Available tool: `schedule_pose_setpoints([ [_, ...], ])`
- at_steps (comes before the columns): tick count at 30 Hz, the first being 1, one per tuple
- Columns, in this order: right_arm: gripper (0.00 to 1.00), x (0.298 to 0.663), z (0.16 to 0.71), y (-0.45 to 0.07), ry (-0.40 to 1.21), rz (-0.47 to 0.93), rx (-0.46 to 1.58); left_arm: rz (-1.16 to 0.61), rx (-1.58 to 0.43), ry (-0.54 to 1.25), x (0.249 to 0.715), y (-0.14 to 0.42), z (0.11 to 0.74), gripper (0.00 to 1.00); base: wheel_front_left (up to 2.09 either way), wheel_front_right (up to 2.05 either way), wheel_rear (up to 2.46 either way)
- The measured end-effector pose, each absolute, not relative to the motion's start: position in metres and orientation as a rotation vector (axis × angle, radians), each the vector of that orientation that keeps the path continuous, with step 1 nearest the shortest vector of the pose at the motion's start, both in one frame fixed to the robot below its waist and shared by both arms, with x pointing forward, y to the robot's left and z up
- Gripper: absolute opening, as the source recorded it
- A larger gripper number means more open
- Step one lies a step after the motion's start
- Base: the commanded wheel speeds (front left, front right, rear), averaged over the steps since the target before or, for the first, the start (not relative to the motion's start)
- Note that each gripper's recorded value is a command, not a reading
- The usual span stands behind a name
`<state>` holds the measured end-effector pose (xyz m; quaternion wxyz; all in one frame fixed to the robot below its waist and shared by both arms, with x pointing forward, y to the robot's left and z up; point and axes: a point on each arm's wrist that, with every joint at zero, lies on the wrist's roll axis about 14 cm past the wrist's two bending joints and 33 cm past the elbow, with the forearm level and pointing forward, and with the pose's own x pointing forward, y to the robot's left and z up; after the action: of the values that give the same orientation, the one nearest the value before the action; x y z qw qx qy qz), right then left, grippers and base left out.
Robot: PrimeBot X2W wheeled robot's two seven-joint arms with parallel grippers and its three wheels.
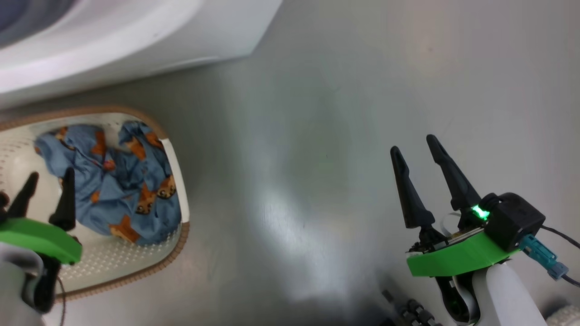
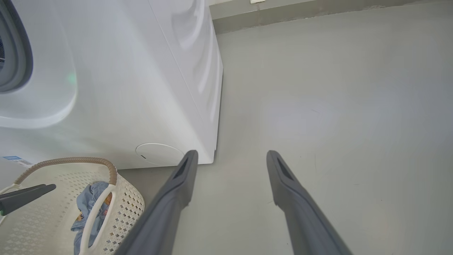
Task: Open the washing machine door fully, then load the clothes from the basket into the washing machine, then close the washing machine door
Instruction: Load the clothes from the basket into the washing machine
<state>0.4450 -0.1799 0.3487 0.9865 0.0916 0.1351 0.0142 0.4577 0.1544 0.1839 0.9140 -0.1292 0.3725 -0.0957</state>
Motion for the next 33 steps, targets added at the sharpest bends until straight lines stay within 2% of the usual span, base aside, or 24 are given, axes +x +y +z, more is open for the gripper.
schedule_pose_setpoints([
  [15,1.0,0.443,0.294,-0.182,0.386,0.015,0.183,-0.23,-0.251,0.924,0.464,0.153,0.107,1.0,0.0,0.0,0.0],
  [21,1.0,0.442,0.278,-0.182,0.417,0.014,0.188,-0.204,-0.23,1.022,0.451,0.166,0.078,1.0,0.0,0.0,0.0],
  [25,1.0,0.44,0.275,-0.186,0.426,-0.007,0.205,-0.205,-0.233,1.064,0.442,0.164,0.068,1.0,0.0,0.0,0.0],
  [33,1.0,0.438,0.272,-0.188,0.435,-0.011,0.199,-0.194,-0.272,1.056,0.457,0.158,0.064,1.0,0.0,0.0,0.0],
])
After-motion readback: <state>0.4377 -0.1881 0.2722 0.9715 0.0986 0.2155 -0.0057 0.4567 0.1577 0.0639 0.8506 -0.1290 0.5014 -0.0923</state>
